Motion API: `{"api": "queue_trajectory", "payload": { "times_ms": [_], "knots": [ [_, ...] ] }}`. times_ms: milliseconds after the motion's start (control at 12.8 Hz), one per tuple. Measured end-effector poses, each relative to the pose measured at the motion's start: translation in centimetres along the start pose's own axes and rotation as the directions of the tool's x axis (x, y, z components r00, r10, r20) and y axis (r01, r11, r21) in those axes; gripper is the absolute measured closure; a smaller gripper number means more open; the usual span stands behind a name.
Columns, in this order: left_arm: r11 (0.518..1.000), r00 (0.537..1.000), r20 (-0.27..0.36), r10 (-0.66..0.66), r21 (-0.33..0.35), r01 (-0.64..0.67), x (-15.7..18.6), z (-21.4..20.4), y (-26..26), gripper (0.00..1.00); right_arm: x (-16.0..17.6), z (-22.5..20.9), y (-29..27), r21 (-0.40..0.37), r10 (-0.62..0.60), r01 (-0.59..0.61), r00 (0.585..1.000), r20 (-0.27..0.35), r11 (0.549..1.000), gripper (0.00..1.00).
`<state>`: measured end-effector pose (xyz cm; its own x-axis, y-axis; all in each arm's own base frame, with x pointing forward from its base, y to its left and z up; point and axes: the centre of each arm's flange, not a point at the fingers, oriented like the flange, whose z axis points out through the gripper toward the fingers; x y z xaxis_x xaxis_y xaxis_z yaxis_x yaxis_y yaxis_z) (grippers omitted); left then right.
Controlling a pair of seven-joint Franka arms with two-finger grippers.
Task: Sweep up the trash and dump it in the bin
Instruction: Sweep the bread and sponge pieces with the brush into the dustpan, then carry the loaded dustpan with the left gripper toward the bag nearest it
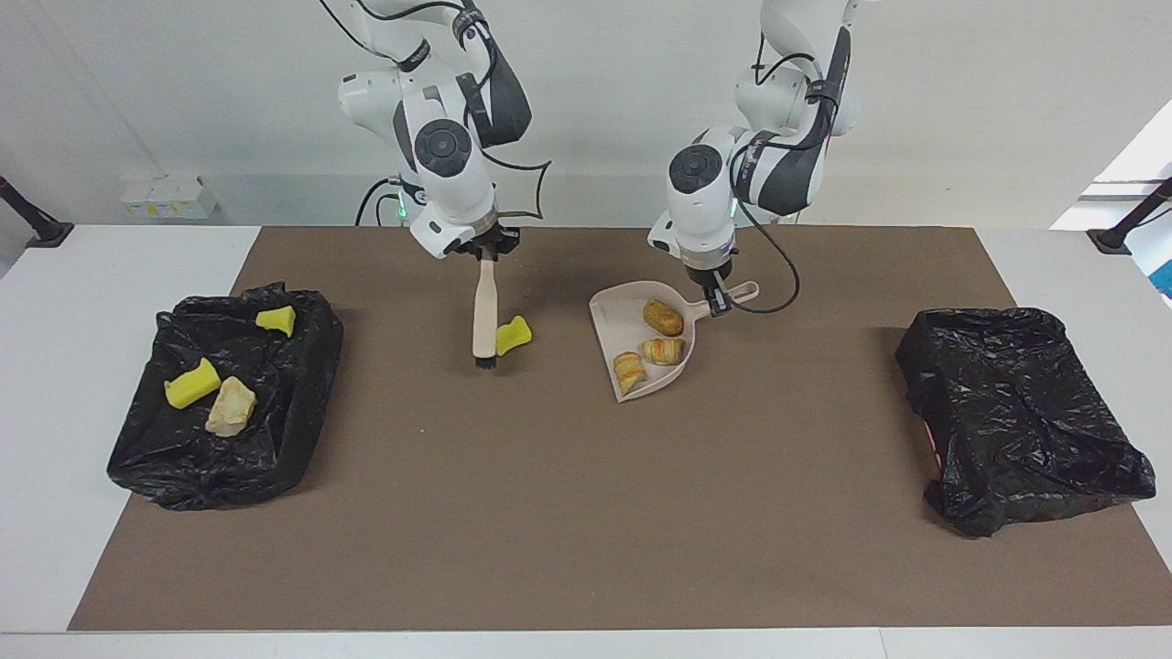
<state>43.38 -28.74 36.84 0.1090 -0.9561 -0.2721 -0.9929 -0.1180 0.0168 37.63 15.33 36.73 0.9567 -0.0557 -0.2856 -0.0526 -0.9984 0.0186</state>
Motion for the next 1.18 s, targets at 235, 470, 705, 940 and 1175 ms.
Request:
{"api": "queue_trajectory", "payload": {
  "times_ms": [235,470,705,940,1175],
  "knots": [
    [1.0,1.0,0.0,-0.012,0.001,0.012,0.0,0.1,0.0,0.69,-0.3,2.0,-0.5,-0.003,-0.02,0.02,0.999,-0.035,1.0,0.74],
    [1.0,1.0,0.001,-0.022,0.001,0.022,0.0,0.1,0.1,0.69,-0.9,3.1,-3.9,-0.017,-0.122,0.122,0.991,-0.056,0.992,0.74],
    [1.0,1.0,0.003,-0.023,-0.001,0.023,0.1,0.2,0.2,0.69,-1.3,3.2,-9.2,0.05,-0.175,0.177,0.983,-0.048,0.983,0.74],
    [1.0,1.0,0.005,-0.028,-0.003,0.028,0.0,0.5,0.4,0.69,-1.2,3.8,-15.1,0.193,-0.169,0.178,0.984,-0.064,0.965,0.74],
    [0.999,0.999,0.007,-0.032,-0.005,0.032,-0.1,0.7,0.4,0.69,-0.7,3.4,-19.0,0.271,-0.143,0.154,0.988,-0.06,0.95,0.74]
  ]
}}
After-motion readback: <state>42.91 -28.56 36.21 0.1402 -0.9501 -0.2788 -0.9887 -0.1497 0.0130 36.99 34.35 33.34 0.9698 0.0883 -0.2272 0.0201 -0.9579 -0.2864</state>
